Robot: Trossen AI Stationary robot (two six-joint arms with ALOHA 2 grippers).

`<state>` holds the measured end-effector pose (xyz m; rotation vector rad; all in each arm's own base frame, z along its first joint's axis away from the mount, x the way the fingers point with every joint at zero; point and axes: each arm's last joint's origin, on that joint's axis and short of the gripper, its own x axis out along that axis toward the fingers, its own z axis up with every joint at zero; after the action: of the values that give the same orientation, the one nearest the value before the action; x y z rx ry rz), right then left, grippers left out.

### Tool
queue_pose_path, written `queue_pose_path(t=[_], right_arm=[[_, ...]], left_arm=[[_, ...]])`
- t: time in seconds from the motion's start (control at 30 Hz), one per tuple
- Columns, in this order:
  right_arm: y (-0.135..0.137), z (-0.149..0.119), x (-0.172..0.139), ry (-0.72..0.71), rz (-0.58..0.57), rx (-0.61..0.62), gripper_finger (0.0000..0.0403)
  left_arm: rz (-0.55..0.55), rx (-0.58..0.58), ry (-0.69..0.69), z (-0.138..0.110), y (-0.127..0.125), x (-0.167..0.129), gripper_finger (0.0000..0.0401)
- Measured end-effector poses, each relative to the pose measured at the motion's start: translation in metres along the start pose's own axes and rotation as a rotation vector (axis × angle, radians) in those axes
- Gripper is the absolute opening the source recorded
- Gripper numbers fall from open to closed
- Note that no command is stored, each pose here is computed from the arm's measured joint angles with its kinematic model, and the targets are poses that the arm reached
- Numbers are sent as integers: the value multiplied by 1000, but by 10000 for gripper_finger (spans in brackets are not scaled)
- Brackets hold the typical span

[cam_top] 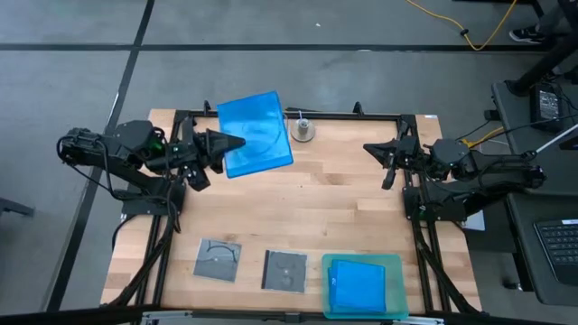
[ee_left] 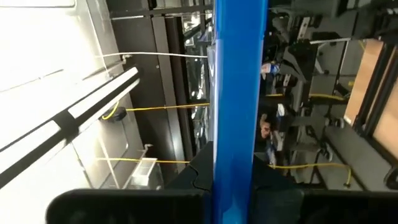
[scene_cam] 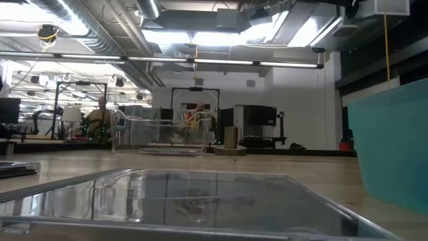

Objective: Pick & place jewel cases by type
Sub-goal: Put the blue cd case into the green bin

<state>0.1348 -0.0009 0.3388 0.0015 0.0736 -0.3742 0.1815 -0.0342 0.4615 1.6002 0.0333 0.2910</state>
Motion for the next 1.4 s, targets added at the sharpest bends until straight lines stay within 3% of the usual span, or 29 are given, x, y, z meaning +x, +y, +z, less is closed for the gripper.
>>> queue_pose_path(t=[0.2, 1.03, 1.4], right_arm=[[0, 0, 0, 0, 0, 5, 10], [0, 0, 0, -1, 16, 24, 10], [1, 0, 0, -3, 20, -25, 10]], left_arm=[[0, -127, -29, 1, 0, 0, 13], [-40, -966, -81, 2, -1, 0, 13], [-90, -1350, -78, 3, -3, 0, 13]])
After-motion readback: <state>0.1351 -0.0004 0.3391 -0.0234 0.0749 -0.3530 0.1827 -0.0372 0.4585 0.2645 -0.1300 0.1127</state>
